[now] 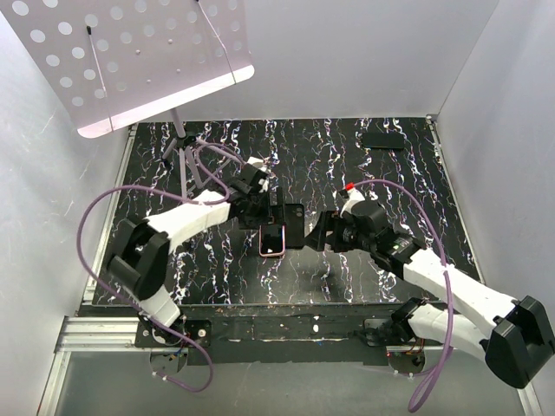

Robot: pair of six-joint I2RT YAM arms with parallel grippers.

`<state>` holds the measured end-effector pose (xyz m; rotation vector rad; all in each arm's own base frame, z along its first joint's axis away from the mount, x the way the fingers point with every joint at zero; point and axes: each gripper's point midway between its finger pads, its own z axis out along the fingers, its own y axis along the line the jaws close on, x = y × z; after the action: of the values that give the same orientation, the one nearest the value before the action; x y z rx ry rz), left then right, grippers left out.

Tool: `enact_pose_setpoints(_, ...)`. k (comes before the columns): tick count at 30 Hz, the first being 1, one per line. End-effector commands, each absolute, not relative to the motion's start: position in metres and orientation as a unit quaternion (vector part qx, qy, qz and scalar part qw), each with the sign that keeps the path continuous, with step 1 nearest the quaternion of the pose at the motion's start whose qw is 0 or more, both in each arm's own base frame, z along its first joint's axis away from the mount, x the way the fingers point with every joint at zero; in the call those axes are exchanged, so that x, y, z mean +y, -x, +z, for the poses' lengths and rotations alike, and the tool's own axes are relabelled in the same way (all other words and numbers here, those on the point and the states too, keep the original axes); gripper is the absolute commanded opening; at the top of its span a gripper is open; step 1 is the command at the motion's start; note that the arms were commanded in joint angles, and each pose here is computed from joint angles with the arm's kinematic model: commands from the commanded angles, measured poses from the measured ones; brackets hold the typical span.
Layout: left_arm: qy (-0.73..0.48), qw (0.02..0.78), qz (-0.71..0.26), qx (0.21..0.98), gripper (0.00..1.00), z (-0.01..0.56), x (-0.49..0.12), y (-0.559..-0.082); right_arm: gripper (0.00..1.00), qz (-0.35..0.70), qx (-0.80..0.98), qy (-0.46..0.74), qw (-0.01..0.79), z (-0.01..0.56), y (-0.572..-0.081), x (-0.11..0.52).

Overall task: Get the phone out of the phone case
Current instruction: Pick up the phone at the center of the board.

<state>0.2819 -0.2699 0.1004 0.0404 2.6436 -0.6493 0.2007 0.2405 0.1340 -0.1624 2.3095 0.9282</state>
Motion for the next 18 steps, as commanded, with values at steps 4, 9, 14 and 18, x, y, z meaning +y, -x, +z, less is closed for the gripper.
enact_pose_setpoints(4,-0.043,0.189,-0.171,0.966,0.98,0.071,-0.261,-0.301,0.86,0.356,0.862,0.047,0.357,0.156,-0.203,0.228)
enact_pose_setpoints(9,-0.054,0.147,-0.203,0.967,0.98,0.050,-0.275,-0.292,0.86,0.358,0.858,0.044,0.366,0.158,-0.203,0.224)
enact_pose_setpoints(14,-0.052,0.146,-0.198,0.968,0.92,0.036,-0.275,-0.294,0.86,0.361,0.858,0.046,0.362,0.159,-0.203,0.226)
enact_pose_setpoints(18,-0.050,0.151,-0.179,0.971,0.90,0.028,-0.269,-0.298,0.86,0.360,0.859,0.044,0.360,0.156,-0.203,0.226)
